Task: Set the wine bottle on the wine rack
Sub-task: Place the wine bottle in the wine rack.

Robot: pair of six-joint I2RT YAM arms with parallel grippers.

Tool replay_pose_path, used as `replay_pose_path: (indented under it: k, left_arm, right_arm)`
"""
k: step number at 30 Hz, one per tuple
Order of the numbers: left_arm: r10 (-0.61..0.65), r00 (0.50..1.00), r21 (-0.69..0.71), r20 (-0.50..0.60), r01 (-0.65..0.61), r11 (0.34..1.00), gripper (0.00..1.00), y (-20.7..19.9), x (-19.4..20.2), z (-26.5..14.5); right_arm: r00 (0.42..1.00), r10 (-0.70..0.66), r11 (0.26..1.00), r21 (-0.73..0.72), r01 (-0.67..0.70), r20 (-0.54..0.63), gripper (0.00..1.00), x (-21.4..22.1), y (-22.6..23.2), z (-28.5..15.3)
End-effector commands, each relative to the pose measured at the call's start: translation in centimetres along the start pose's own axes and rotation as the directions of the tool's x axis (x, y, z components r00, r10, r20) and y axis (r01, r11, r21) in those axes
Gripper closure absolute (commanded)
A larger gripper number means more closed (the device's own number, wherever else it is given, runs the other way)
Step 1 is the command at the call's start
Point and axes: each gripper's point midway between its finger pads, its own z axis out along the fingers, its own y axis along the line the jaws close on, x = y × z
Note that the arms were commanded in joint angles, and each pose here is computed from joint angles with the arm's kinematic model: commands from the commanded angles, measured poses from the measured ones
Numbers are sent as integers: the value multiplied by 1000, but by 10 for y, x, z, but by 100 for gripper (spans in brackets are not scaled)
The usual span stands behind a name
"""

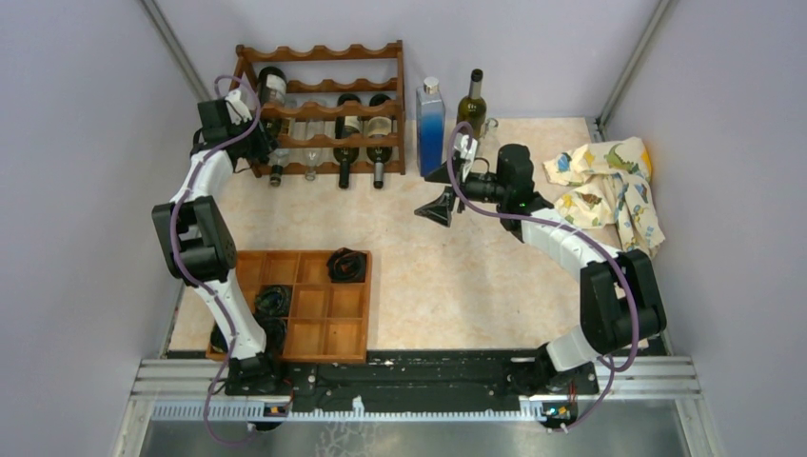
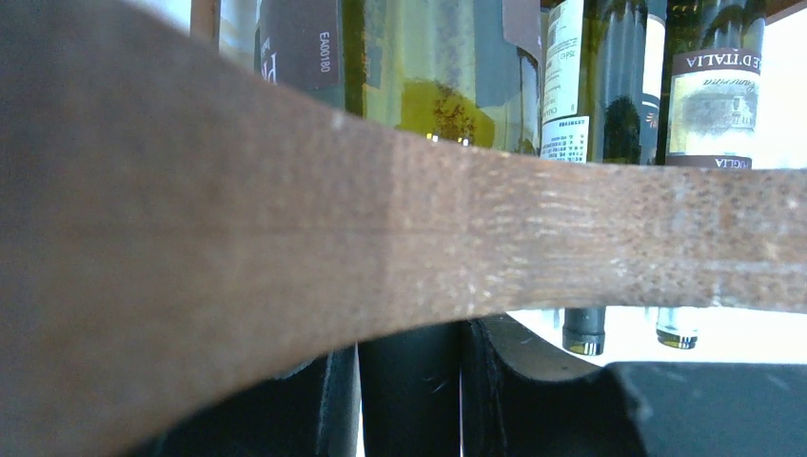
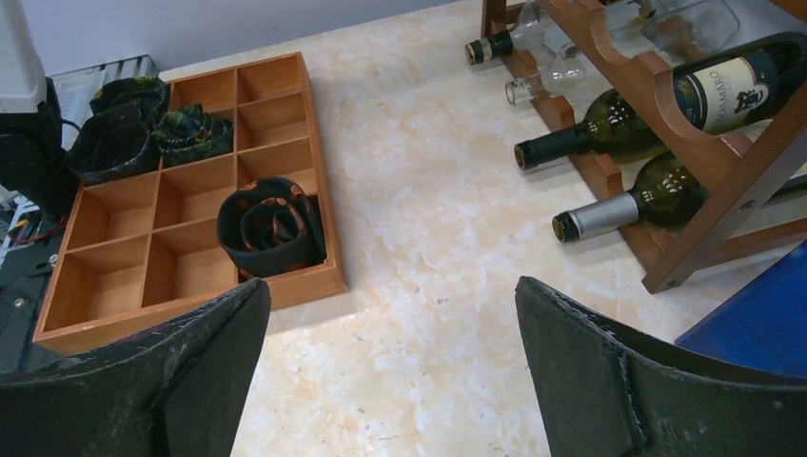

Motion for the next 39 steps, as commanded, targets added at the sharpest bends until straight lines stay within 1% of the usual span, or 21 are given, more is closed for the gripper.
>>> replay_pose_path:
  k: [1, 4, 12, 25, 30, 39]
  left_arm:
    - [125, 950, 91, 287, -157, 983, 81, -48, -81, -21]
    - [126, 947, 79, 294, -155, 985, 80, -46, -81, -21]
    - [117, 945, 61, 307, -142, 988, 79, -45, -83, -18]
    - [133, 931, 55, 339, -161, 986, 78, -49, -83, -21]
    - [125, 932, 52, 341, -151, 987, 74, -48, -80, -19]
    - [104, 943, 60, 315, -129, 990, 66, -47, -77, -15]
  right_arm:
    - [995, -88, 996, -29, 89, 43, 2, -25, 7, 2]
    - [995, -88, 995, -33, 89, 42, 2, -25, 8, 2]
    - [996, -87, 995, -38, 88, 34, 2, -22, 10, 3]
    - [996, -86, 996, -37, 87, 28, 2, -18, 11, 1]
    - [996, -89, 995, -39, 90, 28, 2, -19, 12, 2]
    - [996, -89, 995, -37, 90, 24, 2, -17, 12, 1]
